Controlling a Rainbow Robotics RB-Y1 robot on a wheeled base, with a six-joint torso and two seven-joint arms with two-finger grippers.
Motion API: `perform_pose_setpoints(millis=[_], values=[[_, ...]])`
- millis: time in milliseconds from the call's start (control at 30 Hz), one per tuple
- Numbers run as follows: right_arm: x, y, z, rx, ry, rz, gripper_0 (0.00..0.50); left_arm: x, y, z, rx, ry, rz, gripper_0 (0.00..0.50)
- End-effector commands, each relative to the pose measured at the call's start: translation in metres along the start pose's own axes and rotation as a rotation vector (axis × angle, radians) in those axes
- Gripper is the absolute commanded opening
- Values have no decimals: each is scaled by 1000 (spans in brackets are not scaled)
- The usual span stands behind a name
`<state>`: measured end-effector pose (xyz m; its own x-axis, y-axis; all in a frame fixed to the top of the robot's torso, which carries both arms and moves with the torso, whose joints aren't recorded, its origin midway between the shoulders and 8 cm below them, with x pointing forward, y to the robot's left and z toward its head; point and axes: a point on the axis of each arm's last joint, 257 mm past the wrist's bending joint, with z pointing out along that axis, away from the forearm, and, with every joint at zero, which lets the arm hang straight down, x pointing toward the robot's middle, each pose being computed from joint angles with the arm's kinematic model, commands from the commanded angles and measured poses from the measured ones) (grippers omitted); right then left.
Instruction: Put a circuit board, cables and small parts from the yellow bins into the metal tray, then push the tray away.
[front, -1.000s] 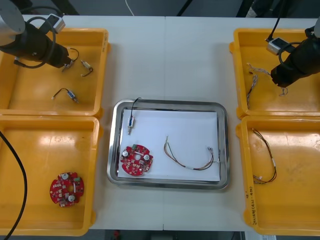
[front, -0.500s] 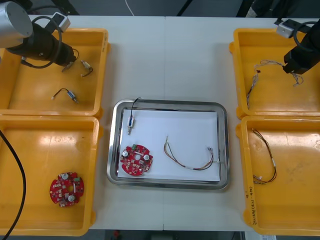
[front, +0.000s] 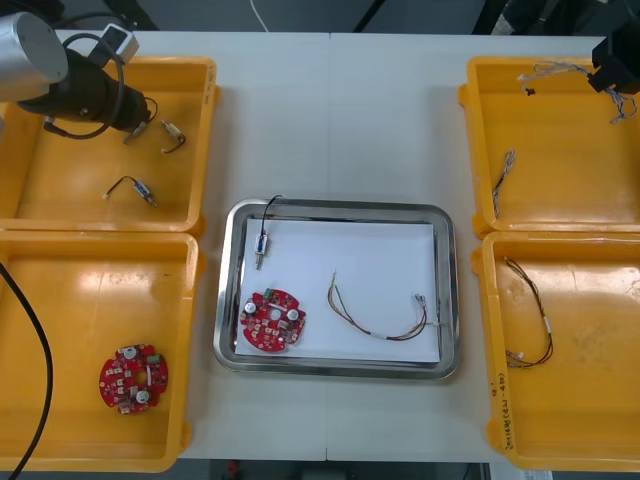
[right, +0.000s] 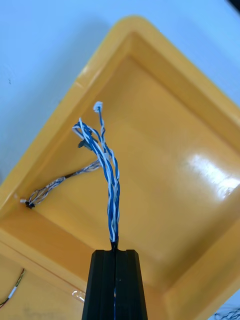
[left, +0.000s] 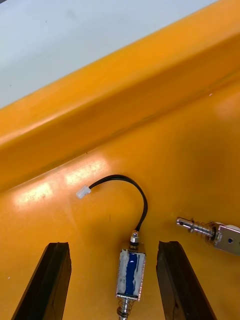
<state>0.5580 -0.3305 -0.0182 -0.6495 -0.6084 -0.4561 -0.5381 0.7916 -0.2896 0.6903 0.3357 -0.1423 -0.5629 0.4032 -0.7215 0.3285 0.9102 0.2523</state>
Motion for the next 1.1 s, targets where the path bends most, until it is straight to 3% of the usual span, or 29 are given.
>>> perform_pose_setpoints(millis=[33, 400, 433, 467, 533, 733, 1100], values=[[-29, 16, -21, 6, -90, -60, 0, 15, -11, 11, 6, 7, 103, 500], [-74, 106, -19, -71, -151, -328, 0, 26, -19, 19, 9, 14, 104, 500], [-76, 111, -18, -72, -153, -346, 0, 26, -19, 19, 6, 13, 104, 460], [-77, 120, -16, -74, -155, -366, 0, 25, -19, 20, 3, 12, 108, 223], [-77, 131, -13, -74, -158, -391, 0, 25, -19, 20, 2, 11, 103, 0], [-62, 164, -1, -84, -155, -474, 0, 23, -20, 20, 8, 3, 85, 0], [-45, 238, 36, -125, -82, -642, 0, 12, -2, -7, 12, 17, 57, 0]])
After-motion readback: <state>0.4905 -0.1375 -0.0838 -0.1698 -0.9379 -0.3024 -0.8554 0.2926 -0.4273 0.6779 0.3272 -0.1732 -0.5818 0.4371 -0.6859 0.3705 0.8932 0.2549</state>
